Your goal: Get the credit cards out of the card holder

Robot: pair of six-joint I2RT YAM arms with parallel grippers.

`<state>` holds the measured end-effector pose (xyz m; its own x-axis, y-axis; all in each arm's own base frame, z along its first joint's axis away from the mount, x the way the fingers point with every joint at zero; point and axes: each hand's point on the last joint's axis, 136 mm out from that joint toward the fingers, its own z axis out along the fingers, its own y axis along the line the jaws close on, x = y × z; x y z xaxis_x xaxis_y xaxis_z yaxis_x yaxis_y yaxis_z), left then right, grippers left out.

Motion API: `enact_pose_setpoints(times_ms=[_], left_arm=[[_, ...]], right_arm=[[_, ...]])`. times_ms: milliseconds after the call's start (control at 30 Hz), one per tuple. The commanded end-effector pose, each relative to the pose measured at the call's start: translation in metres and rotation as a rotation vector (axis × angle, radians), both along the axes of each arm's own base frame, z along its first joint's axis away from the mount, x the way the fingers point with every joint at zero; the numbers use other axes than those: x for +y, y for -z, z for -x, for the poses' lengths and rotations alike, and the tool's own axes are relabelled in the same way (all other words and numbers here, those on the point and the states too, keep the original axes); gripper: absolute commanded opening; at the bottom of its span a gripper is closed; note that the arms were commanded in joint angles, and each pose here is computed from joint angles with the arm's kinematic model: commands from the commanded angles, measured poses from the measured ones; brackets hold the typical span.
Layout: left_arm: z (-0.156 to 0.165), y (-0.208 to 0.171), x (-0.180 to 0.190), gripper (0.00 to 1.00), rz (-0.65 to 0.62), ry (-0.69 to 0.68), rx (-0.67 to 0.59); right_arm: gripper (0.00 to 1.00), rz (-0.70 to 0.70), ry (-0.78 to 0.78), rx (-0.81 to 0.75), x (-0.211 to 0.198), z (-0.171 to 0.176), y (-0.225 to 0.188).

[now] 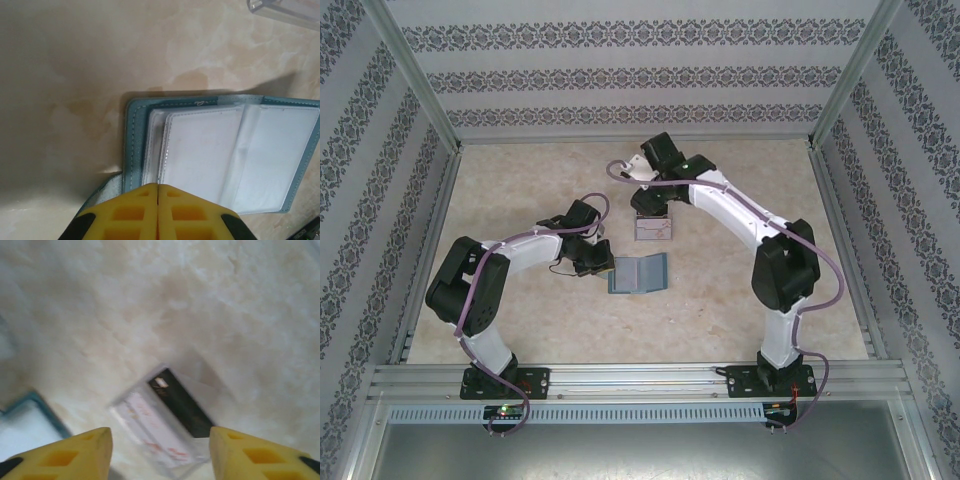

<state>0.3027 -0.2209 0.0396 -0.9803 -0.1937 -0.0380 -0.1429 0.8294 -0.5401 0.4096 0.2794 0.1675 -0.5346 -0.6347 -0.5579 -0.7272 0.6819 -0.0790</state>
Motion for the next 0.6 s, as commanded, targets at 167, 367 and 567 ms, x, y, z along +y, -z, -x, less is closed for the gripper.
enact_pose_setpoints(times_ms=[167, 367, 567], left_arm=[[0.006, 0.005, 0.009, 0.06, 0.001, 0.012, 0.027], [0.012, 0.014, 0.008, 0.06, 0.008, 0.024, 0.055], [0.017, 0.022, 0.010, 0.06, 0.001, 0.030, 0.078]], right_arm=[[0.36, -0.445, 0.413, 0.388, 0.035, 0.048, 0.011], [0.23, -0.526, 0.547, 0.677, 0.055, 0.082, 0.050], [0.22, -0.504, 0.575, 0.795, 0.076, 0.104, 0.083]])
